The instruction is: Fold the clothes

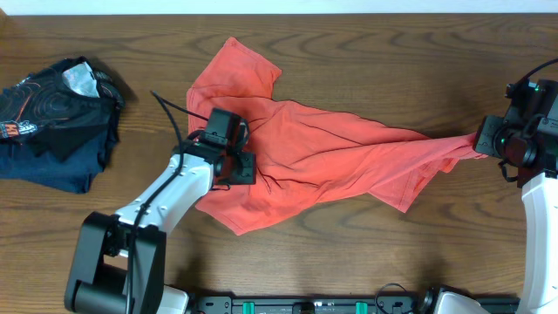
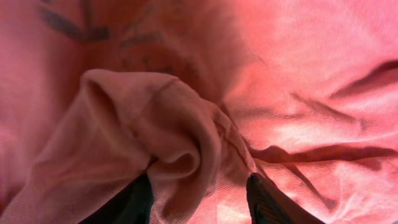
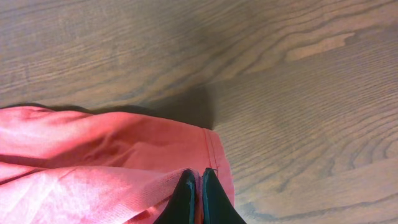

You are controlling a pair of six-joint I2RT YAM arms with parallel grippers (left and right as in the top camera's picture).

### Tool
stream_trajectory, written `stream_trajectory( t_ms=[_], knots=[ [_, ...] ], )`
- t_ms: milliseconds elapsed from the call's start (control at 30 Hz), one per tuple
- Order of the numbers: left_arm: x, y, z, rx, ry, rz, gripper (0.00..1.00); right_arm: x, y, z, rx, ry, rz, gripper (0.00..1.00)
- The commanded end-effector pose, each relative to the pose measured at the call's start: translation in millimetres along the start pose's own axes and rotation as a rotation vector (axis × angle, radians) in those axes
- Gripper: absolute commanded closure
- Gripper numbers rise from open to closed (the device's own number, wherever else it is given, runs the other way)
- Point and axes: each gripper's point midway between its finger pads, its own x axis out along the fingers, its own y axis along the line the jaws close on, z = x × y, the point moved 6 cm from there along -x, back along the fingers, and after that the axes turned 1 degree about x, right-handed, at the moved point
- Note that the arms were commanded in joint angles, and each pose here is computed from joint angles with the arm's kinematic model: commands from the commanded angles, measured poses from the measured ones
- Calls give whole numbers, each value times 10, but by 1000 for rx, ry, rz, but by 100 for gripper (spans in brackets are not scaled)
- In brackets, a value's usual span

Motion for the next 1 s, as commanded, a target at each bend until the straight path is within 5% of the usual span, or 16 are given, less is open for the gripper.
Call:
stream_trajectory(
  t_ms=[0, 267, 700, 967],
  knots=[
    [45, -4, -12, 20, 7, -4, 54, 2, -26, -1, -14, 2, -17, 99],
    [30, 73, 141, 29, -85, 81, 55, 2, -27, -8, -14, 6, -17, 99],
    [38, -124, 73, 31, -31, -80, 63, 2, -30, -9, -14, 6, -20, 99],
    [154, 13, 65, 23, -23, 23, 62, 2, -31, -15, -14, 9, -21, 99]
  ],
)
